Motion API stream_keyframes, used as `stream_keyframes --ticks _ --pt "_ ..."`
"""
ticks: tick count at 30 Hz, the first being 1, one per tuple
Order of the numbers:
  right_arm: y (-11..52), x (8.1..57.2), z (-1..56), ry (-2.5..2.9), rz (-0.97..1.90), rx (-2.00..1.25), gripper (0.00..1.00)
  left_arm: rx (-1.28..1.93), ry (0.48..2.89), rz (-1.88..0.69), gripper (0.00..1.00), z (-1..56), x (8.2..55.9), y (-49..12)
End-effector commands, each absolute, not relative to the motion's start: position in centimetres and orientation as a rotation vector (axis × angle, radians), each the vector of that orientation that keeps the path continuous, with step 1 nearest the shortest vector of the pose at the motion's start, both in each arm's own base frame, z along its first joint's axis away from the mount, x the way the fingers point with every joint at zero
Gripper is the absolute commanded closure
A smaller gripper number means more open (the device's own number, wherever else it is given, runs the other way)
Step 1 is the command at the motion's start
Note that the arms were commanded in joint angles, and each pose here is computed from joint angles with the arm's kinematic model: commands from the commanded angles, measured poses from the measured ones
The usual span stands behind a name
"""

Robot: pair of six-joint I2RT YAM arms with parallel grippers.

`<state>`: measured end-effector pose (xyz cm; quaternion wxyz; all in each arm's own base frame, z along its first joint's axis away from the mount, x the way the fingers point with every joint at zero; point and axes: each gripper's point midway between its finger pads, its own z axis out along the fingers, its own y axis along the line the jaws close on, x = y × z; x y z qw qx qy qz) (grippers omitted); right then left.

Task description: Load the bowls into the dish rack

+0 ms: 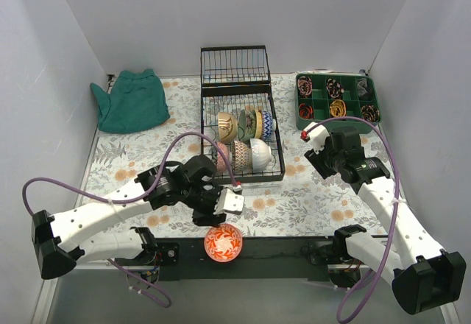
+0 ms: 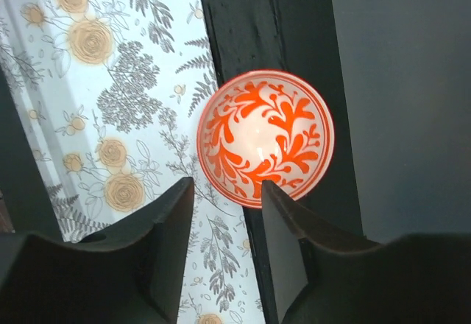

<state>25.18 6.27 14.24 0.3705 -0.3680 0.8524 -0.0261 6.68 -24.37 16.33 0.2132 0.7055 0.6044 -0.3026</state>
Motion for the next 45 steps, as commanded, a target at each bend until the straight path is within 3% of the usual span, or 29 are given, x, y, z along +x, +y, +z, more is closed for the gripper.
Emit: stream_keyframes --ticks 1,12,20,26,29,30,32,45 --pt "6.2 25.4 14.9 2.15 -0.08 -0.97 0.41 2.057 1.594 -0.852 0.57 15.3 5.1 -22.4" --pt "5.7 24.1 14.8 2.111 -0.098 -0.997 0.41 2.421 1.378 -0.904 0.5 10.9 0.6 -20.6" --pt "5.6 23.8 15.2 2.097 -0.104 -1.003 0.41 2.442 1.341 -0.697 0.54 6.9 0.5 -22.4" --pt "5.6 23.8 15.3 2.096 -0.104 -0.997 0.42 2.383 1.335 -0.611 0.67 5.6 1.5 -23.2" --pt "5.6 23.8 15.2 2.1 -0.105 -0.996 0.42 2.345 1.331 -0.567 0.87 5.5 2.2 -23.6" --pt "5.6 23.9 15.2 2.102 -0.104 -0.995 0.42 2.338 1.327 -0.568 0.96 5.7 2.2 -23.6" --pt "5.6 23.9 14.9 2.109 -0.1 -1.002 0.42 2.338 1.321 -0.585 1.0 6.4 2.0 -23.3" --pt "5.8 25.6 15.2 2.175 -0.111 -0.995 0.42 1.926 1.209 -0.425 1.0 23.1 6.9 -23.2"
